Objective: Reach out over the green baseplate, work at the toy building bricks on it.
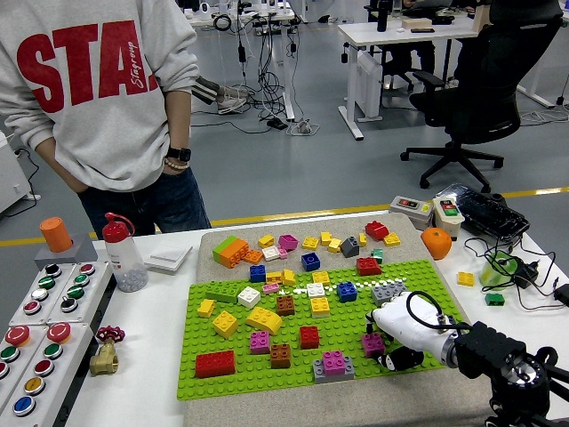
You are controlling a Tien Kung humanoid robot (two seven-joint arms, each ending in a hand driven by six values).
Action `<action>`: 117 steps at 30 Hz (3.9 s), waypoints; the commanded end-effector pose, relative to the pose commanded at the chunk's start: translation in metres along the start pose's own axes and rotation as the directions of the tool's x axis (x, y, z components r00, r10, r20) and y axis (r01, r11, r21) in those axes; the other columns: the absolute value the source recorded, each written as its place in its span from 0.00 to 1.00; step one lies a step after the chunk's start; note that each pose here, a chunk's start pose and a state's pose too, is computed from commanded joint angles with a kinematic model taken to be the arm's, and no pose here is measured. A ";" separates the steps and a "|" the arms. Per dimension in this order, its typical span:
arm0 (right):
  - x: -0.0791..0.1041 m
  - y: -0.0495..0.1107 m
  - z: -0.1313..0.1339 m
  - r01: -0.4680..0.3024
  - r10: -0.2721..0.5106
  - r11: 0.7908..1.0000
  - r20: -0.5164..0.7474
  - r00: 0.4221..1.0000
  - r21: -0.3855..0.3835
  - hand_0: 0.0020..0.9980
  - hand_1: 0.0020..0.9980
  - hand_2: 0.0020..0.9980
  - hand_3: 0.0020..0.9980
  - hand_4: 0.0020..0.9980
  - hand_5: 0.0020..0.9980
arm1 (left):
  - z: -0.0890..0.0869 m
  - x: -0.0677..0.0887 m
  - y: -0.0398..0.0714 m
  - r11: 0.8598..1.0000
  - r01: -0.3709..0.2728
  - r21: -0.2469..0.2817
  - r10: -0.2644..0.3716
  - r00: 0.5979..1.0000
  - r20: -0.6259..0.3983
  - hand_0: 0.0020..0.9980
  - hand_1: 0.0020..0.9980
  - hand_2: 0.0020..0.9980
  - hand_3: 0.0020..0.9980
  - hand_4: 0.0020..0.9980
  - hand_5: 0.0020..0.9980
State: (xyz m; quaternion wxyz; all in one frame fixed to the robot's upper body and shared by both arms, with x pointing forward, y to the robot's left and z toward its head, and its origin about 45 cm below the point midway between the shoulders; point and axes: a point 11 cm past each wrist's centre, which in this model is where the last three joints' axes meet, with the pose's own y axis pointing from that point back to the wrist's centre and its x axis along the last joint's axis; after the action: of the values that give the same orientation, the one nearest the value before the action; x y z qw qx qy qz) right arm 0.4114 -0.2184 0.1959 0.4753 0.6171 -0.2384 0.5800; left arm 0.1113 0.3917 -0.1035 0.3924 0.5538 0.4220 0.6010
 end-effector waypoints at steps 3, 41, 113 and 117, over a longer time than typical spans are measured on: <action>0.000 0.000 0.000 -0.007 0.007 1.000 0.000 1.000 0.000 0.68 0.39 0.41 0.57 0.68 0.41 | 0.000 0.000 0.000 1.000 0.000 0.000 0.000 1.000 0.000 0.66 0.61 0.62 0.45 0.36 1.00; 0.048 0.009 -0.033 -0.194 0.186 0.976 0.093 0.978 0.096 1.00 0.91 0.92 0.55 0.60 0.38 | 0.005 0.000 0.001 1.000 -0.001 -0.008 0.001 1.000 -0.005 0.66 0.61 0.62 0.45 0.36 1.00; 0.019 0.011 -0.060 -0.106 0.106 0.989 0.007 0.994 0.101 1.00 0.90 0.91 0.56 0.58 0.39 | 0.000 -0.002 0.000 1.000 0.002 0.001 -0.002 1.000 0.005 0.66 0.62 0.62 0.45 0.36 1.00; 0.017 0.011 -0.058 -0.096 0.096 0.991 0.006 0.995 0.097 1.00 0.90 0.91 0.56 0.58 0.40 | 0.000 -0.001 0.000 1.000 0.002 0.002 -0.002 1.000 0.004 0.66 0.61 0.62 0.45 0.36 1.00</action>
State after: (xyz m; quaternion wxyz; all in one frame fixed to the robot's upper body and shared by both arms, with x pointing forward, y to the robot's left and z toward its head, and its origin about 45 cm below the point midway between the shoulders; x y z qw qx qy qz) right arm 0.3776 -0.1687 0.2080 0.4162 0.6277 -0.2398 0.6126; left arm 0.1110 0.3902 -0.1040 0.3935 0.5551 0.4223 0.5989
